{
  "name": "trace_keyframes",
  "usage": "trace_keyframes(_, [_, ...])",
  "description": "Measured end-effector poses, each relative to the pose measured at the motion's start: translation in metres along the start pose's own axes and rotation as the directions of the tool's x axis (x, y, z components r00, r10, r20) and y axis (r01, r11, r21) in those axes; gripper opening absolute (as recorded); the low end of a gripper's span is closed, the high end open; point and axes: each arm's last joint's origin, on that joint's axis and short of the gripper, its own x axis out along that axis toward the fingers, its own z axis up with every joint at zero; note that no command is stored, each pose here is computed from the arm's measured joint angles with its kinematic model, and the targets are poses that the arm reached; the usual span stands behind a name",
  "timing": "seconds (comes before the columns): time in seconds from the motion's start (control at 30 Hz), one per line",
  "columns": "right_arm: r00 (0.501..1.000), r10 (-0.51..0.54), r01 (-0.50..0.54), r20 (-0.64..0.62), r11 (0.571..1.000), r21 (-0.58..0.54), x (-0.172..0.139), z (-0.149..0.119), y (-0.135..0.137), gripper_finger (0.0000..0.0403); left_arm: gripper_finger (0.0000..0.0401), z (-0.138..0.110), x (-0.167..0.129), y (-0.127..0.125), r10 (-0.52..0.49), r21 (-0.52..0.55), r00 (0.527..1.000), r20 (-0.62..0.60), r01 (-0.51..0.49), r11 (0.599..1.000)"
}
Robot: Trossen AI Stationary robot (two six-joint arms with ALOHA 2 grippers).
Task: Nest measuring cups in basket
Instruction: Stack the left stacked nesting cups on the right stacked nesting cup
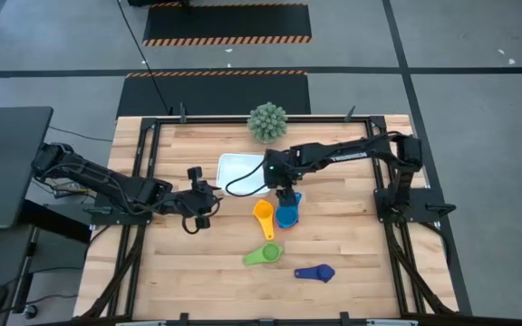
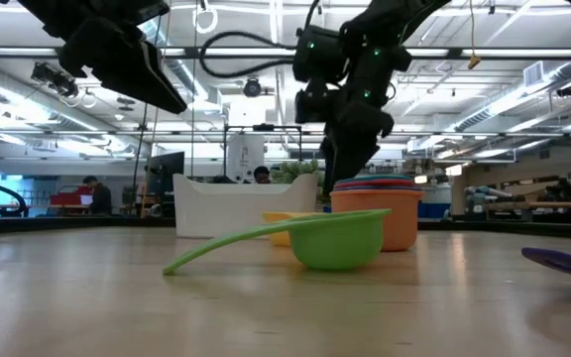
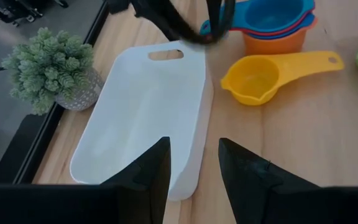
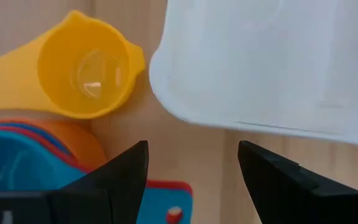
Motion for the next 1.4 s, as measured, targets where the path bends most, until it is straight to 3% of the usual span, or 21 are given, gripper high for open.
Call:
trace_keyframes(0.47, [0.983,0.028,-0.027,-0.184,1.0,0.005,0.003,-0.017,0.003,0.0256,0.0141,0.0,0.0,0.0,-0.007,0.011,1.0,-0.004,0.007,1.0])
trace_keyframes(0.7, [0.975,0.013,-0.025,-0.22,0.998,-0.054,-0.012,-0.016,0.005,0.0256,0.0141,0.0,0.0,0.0,-0.007,0.011,1.0,-0.004,0.007,1.0])
trace_keyframes(1.0, [0.99,-0.049,0.044,-0.132,0.998,-0.046,-0.056,-0.029,0.013,0.0256,0.0141,0.0,0.0,0.0,-0.007,0.013,1.0,-0.004,0.007,1.0])
trace_keyframes(1.27, [0.998,-0.052,0.05,-0.022,0.994,-0.093,-0.058,-0.051,0.038,0.0256,0.0141,0.0,0.0,0.0,-0.007,0.013,1.0,-0.003,0.007,1.0])
trace_keyframes(1.4, [0.999,-0.039,0.037,-0.025,0.994,-0.103,-0.054,-0.056,0.049,0.0265,0.0141,0.0,0.0,0.0,-0.008,0.009,1.0,-0.002,0.008,1.0])
